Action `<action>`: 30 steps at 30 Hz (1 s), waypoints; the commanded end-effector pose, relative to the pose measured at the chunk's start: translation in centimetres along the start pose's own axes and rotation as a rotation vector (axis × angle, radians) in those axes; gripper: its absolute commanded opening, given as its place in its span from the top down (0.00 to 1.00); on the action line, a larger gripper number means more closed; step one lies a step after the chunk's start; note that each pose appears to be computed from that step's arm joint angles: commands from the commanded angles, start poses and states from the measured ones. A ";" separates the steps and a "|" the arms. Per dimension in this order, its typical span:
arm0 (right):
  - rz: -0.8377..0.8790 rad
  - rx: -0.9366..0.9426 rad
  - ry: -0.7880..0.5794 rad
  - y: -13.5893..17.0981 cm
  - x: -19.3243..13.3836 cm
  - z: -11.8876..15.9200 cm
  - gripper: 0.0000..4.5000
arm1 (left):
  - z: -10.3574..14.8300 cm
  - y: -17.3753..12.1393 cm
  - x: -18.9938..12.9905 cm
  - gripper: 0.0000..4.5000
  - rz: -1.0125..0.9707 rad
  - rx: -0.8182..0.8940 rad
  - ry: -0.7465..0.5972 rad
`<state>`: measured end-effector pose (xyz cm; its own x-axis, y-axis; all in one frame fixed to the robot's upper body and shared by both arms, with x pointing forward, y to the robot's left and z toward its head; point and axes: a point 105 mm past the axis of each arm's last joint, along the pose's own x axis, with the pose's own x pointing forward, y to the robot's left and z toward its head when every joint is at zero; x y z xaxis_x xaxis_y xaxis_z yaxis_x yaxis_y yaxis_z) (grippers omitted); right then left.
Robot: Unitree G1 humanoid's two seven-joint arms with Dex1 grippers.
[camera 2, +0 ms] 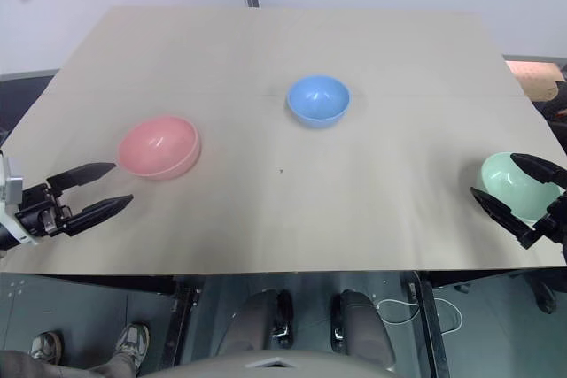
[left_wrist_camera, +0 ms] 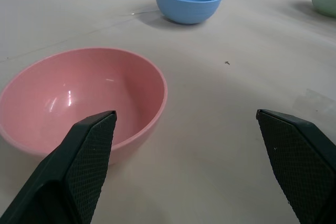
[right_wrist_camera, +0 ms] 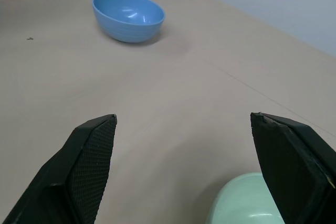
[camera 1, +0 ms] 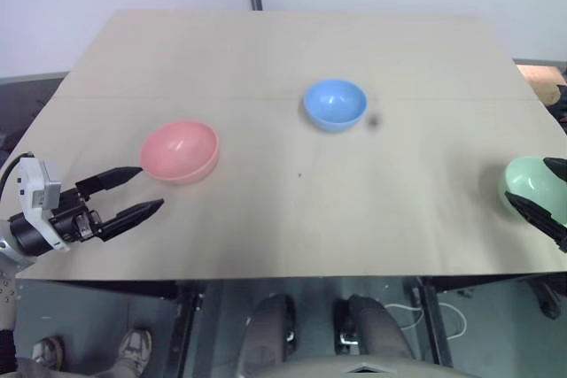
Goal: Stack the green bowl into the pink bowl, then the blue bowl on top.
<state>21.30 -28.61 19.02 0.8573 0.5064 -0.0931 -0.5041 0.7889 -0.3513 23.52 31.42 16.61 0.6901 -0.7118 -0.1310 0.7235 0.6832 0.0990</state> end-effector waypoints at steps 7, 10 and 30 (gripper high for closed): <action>0.057 -0.030 -0.066 0.9 1.5 1.8 0.02 | 3.5 1.3 3.2 0.00 0.117 0.212 -0.037; 0.151 -0.023 -0.132 2.4 3.2 2.8 0.02 | 4.3 1.3 4.7 0.00 0.155 0.296 0.006; 0.568 -0.132 -0.322 11.2 10.5 5.1 0.00 | 0.2 0.8 8.0 0.84 0.137 0.551 0.612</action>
<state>24.26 -12.18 18.04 0.3693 0.9284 -0.0404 -0.8578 0.3238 -0.3992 29.27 26.24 15.27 0.7369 -0.3147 -0.5982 0.6668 0.4838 0.5669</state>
